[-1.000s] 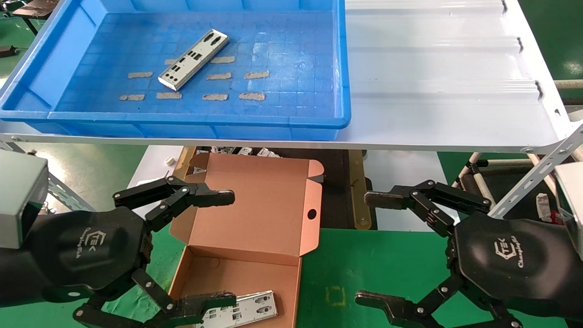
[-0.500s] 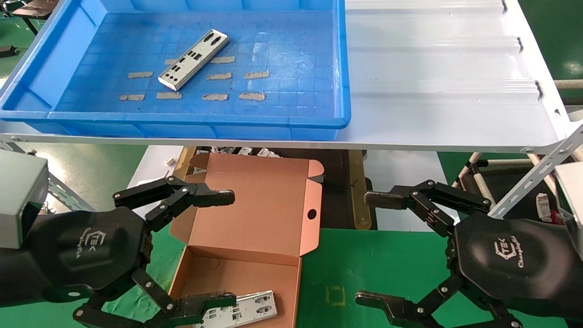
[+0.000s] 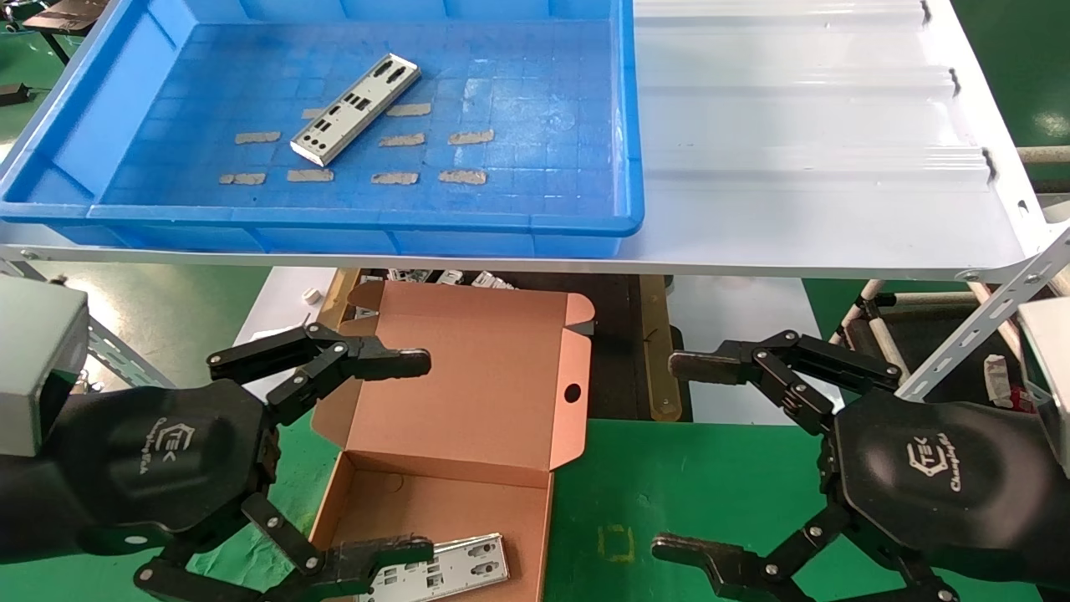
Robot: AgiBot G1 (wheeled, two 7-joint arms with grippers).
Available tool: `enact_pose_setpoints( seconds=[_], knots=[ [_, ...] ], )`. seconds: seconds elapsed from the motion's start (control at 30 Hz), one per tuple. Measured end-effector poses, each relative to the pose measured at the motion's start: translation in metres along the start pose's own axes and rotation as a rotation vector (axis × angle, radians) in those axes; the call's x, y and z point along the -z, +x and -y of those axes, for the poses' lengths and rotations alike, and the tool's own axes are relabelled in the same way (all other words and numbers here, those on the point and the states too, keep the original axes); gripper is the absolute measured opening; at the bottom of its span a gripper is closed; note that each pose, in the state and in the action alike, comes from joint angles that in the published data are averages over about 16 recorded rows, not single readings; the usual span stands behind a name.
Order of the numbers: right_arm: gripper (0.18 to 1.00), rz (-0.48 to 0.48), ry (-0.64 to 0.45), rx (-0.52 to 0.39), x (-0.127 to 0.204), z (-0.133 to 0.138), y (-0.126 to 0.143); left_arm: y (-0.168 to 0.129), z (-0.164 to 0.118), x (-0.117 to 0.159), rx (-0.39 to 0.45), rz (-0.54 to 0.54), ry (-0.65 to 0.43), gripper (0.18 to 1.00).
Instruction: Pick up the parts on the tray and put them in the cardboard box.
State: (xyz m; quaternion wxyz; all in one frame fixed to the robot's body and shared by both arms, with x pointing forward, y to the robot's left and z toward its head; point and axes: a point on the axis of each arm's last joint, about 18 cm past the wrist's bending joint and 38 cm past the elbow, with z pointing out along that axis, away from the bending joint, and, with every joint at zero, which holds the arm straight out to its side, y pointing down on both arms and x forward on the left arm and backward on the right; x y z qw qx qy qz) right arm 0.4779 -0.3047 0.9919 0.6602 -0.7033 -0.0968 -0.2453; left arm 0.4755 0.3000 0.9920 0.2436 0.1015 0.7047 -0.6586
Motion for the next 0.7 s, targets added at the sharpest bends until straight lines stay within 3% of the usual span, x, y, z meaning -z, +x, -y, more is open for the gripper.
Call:
enact_pose_setpoints(
  seconds=[0.7],
  knots=[
    [1.001, 0.0, 0.0, 0.0, 0.0, 0.0, 0.0, 0.0, 0.0, 0.0, 0.0, 0.0, 0.0, 1.0]
  ],
)
